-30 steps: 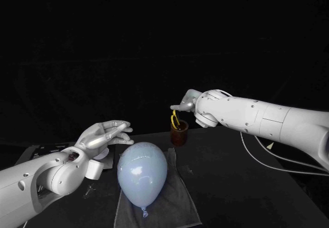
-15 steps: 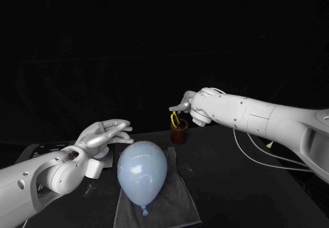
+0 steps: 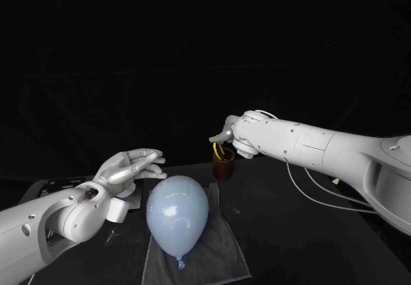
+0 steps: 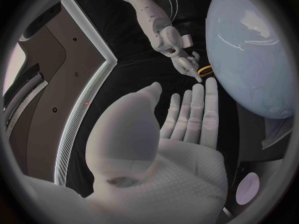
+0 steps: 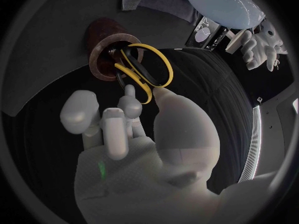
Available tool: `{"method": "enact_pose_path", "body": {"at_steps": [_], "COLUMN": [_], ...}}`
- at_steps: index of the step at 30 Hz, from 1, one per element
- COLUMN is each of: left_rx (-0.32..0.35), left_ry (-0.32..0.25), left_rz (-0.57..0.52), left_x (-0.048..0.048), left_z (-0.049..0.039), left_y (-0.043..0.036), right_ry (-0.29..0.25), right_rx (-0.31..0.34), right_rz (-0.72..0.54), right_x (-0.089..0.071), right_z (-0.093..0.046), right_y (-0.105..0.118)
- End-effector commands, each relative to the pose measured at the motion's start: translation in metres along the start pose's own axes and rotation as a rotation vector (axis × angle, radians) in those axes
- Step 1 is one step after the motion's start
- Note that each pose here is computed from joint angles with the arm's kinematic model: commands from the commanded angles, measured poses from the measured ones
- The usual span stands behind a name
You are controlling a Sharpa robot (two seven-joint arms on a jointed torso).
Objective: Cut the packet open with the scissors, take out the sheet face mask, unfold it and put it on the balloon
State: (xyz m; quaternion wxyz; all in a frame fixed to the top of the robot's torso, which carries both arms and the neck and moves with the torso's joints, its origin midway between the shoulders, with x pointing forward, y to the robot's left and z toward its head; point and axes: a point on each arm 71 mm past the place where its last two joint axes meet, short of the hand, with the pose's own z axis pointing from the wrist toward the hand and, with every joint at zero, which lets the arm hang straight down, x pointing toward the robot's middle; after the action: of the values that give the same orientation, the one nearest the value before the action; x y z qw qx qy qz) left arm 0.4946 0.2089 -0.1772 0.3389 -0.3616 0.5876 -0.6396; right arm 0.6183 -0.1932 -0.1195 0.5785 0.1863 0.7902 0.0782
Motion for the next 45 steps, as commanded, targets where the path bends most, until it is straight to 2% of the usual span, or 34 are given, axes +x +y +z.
{"method": "enact_pose_path", "body": {"at_steps": [1,14,26,45], "left_rx": [0.008,0.005,0.000,-0.004], "left_ry": [0.024,0.027,0.025,0.026], "left_rz": [-0.005,-0.006,-0.005,-0.006], "left_x": [0.0025,0.0022,0.0004,-0.0011], "left_z": [0.0004,0.0003,-0.0010,-0.0022], "left_y": [-0.0014,-0.0011,-0.0010,-0.0008], "right_ry": [-0.037,-0.085,-0.171,-0.186], "right_rx": [-0.003,-0.017,-0.085,-0.147], "right_rz": [-0.070,-0.099,-0.073,-0.037], "right_x": [-0.001,-0.002,-0.009,-0.018], "right_z": [0.000,-0.001,-0.011,-0.038], "right_y": [0.002,0.002,-0.004,-0.013]}}
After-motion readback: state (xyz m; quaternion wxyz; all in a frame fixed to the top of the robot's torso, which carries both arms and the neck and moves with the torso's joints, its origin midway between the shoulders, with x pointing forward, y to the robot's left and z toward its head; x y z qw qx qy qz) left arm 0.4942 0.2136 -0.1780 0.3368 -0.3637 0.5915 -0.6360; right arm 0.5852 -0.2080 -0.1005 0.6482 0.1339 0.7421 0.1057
